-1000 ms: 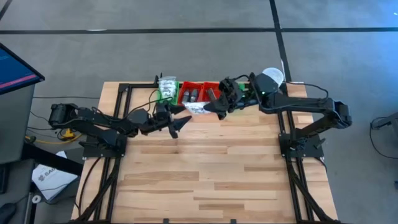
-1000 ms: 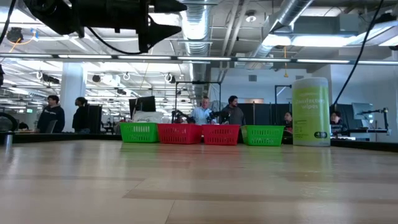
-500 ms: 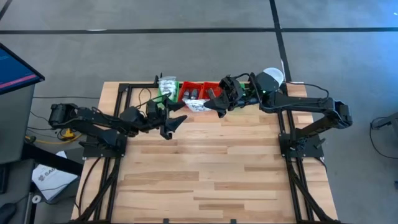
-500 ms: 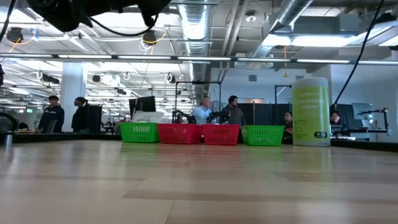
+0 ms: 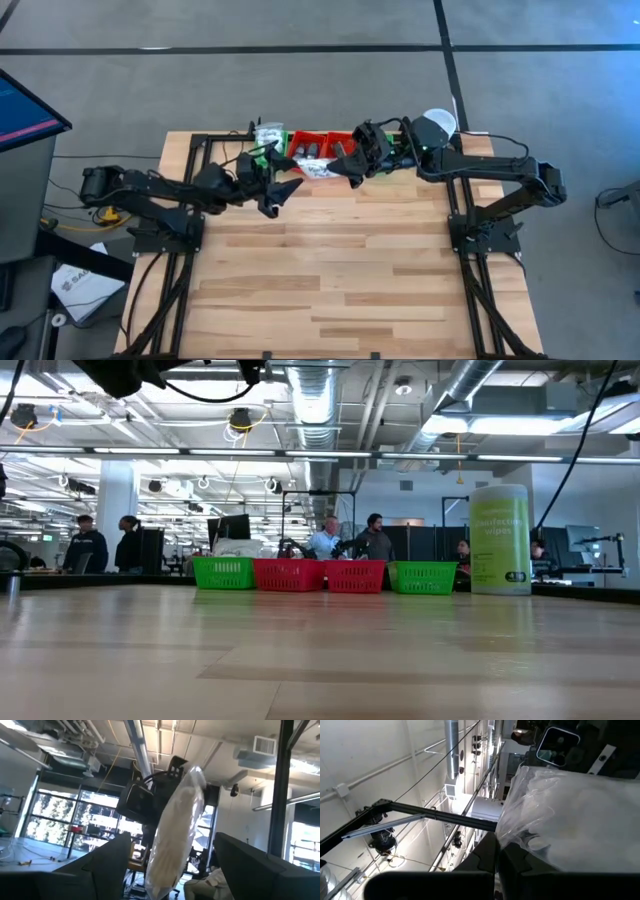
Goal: Pick & Place Travel size toiletries
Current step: Put the cotton pack into the left green basket
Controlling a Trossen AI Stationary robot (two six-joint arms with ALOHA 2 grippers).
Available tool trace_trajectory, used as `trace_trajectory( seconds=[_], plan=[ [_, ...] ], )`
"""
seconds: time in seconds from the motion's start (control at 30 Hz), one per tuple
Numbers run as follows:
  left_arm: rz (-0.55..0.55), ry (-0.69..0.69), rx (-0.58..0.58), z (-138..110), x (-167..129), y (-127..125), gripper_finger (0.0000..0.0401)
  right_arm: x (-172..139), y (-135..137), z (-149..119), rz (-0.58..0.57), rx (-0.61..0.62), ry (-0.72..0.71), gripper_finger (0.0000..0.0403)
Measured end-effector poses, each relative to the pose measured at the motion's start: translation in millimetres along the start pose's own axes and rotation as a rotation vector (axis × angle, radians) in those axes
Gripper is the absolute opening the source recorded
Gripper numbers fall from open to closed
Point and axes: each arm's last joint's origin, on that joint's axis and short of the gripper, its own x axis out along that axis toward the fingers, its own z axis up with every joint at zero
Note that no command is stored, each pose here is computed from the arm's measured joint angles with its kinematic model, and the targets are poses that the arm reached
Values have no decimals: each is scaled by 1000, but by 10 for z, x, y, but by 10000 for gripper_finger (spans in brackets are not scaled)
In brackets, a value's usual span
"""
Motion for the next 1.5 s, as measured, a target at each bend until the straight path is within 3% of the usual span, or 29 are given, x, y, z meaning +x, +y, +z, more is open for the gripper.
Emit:
trace_trajectory(
  seconds=[0.27, 0.6, 0.8, 1.03, 1.17, 1.5],
  plan=[
    [-6, 53, -82, -204, 220, 18, 282, 3, 0, -6, 0, -7, 2, 0],
    [-9, 30, -85, -167, 290, 6, 268, 8, 0, -16, 1, -17, 2, 0],
    [-30, 44, -172, -174, 290, 0, 196, -3, 0, 7, 0, -26, -5, 0],
    [-43, 54, -290, -177, 289, -4, 77, -38, -3, 83, -6, -69, -31, 5],
    [-66, 71, -347, -185, 289, -11, 17, -61, -1, 130, -7, -94, -44, 33],
    [-72, 234, -456, -322, 269, -23, 16, -245, 140, 259, 13, -149, 1, 163]
  ],
)
